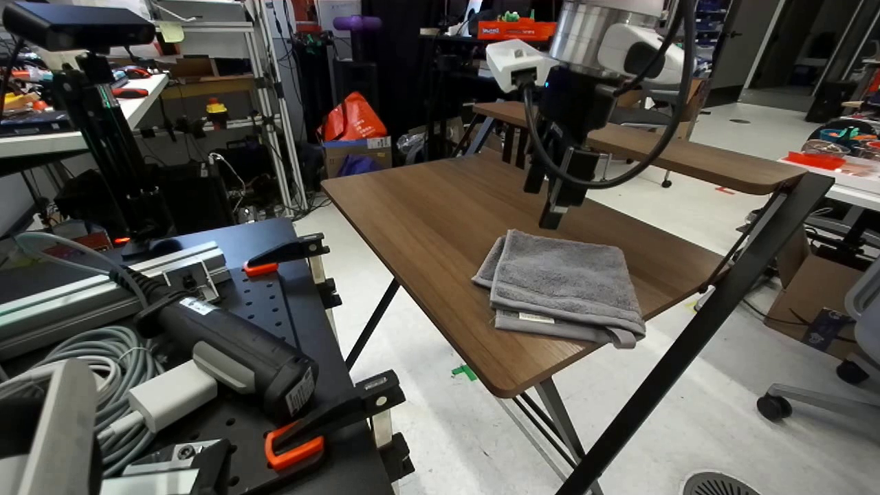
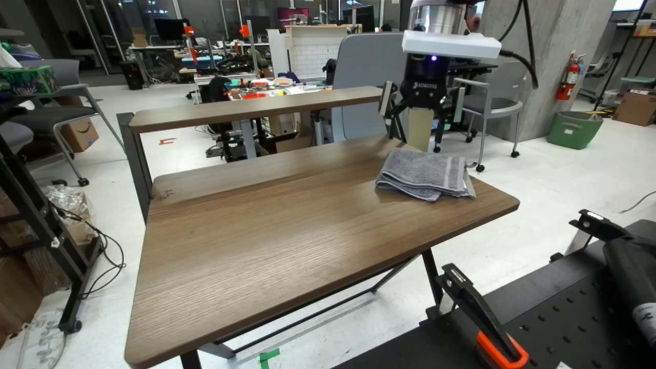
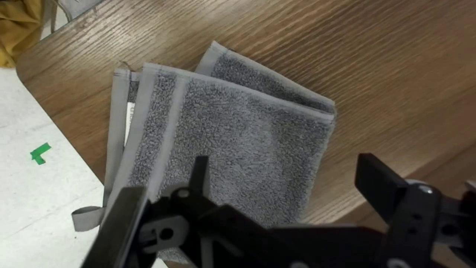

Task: Move the towel to the left

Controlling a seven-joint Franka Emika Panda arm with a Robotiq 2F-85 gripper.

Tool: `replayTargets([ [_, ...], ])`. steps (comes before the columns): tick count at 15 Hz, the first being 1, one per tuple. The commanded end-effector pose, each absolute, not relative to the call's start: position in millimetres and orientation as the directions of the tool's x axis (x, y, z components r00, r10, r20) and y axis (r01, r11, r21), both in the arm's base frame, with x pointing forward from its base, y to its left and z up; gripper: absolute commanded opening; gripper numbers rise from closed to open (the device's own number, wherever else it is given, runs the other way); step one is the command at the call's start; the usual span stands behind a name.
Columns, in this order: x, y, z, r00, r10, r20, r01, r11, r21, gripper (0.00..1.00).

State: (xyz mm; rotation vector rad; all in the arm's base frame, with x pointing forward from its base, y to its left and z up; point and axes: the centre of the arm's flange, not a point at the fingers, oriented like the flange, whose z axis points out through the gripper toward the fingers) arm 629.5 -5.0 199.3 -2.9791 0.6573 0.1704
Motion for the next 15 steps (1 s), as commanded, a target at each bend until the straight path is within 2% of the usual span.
replayTargets([
  [1,644.1,-16.2,176.8,0.877,-0.464,-0.127,-0.472,-0.88,-0.045,1.0],
  [15,649.6,-39.0,123.0,0.823,-0.563,-0.071,-0.555,-0.825,0.105,1.0],
])
